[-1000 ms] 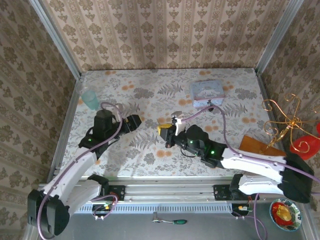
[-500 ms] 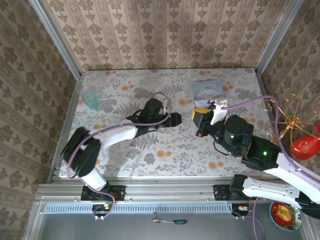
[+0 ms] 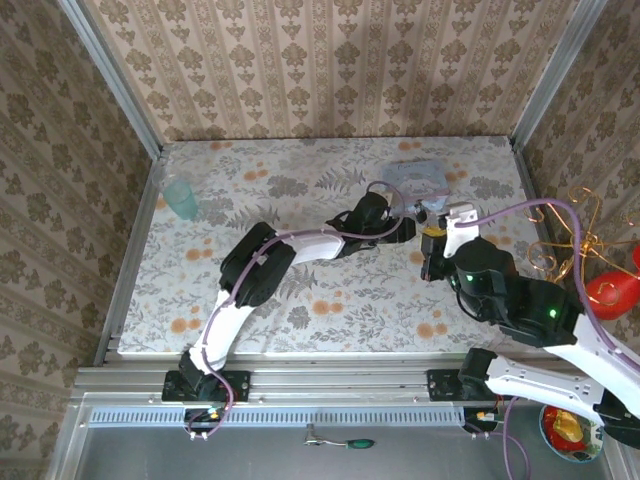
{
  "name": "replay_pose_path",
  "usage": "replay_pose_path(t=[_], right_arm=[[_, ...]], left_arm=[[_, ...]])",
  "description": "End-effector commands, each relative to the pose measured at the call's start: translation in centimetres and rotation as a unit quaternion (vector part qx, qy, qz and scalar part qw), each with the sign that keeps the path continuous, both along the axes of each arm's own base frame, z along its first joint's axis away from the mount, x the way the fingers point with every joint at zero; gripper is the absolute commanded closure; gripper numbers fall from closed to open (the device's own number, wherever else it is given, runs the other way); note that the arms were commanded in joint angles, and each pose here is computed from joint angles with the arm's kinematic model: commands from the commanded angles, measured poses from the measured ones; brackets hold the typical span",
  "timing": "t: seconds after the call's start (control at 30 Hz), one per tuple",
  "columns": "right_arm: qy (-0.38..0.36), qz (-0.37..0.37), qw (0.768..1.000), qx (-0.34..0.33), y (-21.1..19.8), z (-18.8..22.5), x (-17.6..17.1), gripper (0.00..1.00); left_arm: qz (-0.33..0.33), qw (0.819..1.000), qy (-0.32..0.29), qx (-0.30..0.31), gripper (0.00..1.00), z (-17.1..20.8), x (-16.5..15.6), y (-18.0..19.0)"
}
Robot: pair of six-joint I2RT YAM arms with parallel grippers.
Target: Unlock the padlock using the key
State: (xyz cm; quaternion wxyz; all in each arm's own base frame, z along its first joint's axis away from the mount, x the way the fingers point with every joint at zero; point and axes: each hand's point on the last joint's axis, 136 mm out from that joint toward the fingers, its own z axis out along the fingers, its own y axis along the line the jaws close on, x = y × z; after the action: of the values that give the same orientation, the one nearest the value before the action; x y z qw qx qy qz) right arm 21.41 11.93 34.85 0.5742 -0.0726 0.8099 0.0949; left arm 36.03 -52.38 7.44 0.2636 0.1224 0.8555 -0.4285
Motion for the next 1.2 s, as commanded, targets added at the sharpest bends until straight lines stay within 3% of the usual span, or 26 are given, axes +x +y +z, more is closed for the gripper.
replay_pose_path(t=[0.0, 0.47, 0.8, 1.17], right_arm=[[0.000, -0.001, 1.000, 0.001, -0.4, -0.2, -0.2, 1.00], [-0.007, 0.021, 0.999, 0.041, 0.1, -1.0, -0.7, 1.00], [0.003, 0.031, 0.999, 0.035, -0.1, -2.0, -1.3, 1.00], [0.034, -0.009, 0.999, 0.019, -1.4, -3.7, -0.7, 1.00]], left_arm=[[0.019, 0.999, -0.014, -0.028, 0.40, 0.8, 1.6, -1.8], [0.078, 0.996, -0.002, 0.042, 0.51, -4.6, 4.6, -4.4], [0.100, 0.994, 0.021, 0.050, 0.56, -6.0, 5.6, -5.5], [0.136, 0.989, 0.031, 0.043, 0.81, -5.9, 7.2, -2.7]])
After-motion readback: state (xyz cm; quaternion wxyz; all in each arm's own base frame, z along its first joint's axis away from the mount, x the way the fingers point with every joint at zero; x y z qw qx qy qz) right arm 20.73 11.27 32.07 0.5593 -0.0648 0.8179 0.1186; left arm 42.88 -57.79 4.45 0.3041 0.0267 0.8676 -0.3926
